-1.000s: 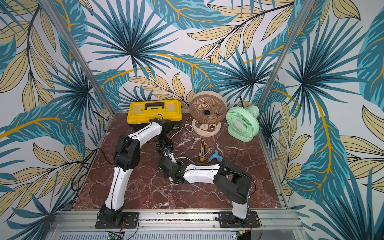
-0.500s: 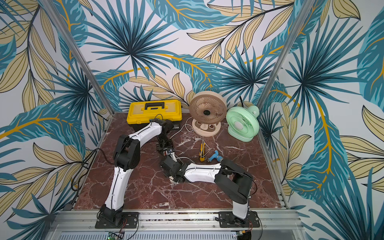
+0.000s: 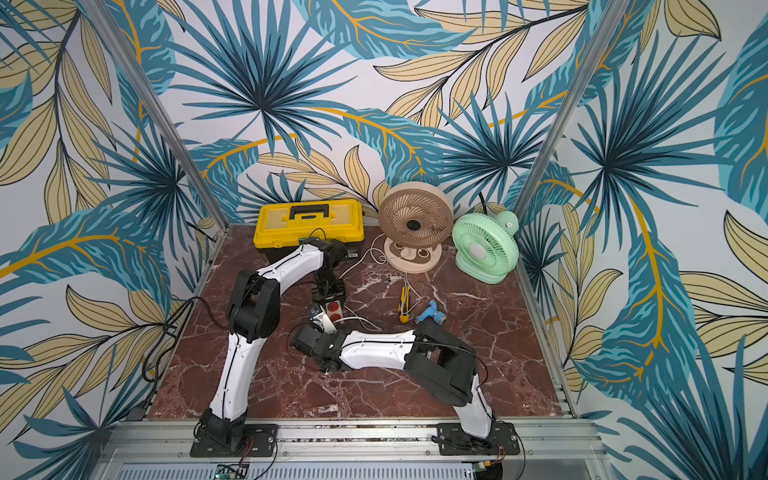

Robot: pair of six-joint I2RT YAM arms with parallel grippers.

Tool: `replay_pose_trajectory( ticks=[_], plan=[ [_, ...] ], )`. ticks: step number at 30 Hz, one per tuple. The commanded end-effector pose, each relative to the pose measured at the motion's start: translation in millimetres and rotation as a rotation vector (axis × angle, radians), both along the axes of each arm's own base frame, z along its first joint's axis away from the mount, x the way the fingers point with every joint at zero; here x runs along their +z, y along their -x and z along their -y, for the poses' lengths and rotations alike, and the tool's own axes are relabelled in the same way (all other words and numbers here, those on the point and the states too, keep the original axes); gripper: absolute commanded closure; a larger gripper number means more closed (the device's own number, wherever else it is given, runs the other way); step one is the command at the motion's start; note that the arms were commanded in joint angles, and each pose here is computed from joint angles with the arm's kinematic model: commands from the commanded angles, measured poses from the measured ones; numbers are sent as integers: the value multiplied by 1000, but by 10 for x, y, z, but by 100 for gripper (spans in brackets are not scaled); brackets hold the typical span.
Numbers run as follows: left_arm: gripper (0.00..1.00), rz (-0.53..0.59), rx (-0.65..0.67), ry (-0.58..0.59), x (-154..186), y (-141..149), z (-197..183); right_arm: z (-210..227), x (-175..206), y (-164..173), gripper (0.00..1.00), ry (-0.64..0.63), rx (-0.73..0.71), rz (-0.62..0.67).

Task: Unplug the desk fan from the power strip
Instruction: Remove the plug from the socket.

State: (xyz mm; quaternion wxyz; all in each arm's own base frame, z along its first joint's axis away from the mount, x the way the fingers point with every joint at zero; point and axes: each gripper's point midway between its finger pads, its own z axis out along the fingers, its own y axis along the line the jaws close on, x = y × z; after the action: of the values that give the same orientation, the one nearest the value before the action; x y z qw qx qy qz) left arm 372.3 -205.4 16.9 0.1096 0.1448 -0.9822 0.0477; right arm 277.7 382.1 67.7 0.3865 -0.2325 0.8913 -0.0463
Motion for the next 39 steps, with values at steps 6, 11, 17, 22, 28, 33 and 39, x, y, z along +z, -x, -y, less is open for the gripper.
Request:
replay_pose_trajectory(
  ticks=[6,11,17,22,28,33,39],
  plan=[
    [100,-42,-43,-140,-826,42,-264,-132,392,4,100,40,33,128],
    [100,-42,-44,-139,-826,42,-263,-114,404,0,100,29,24,126],
    [100,-45,-44,-139,-828,48,-262,28,391,-78,100,-47,-37,83],
    [100,-46,-45,-139,-824,50,-264,250,264,-195,100,-274,-121,-75],
    [100,-47,-43,-142,-829,50,-276,445,181,-271,100,-429,-184,-167],
    [100,-45,-44,-141,-823,50,-270,440,149,-267,100,-425,-186,-175],
    [100,-46,-45,-143,-827,54,-272,416,105,-276,100,-419,-184,-181]
  ],
)
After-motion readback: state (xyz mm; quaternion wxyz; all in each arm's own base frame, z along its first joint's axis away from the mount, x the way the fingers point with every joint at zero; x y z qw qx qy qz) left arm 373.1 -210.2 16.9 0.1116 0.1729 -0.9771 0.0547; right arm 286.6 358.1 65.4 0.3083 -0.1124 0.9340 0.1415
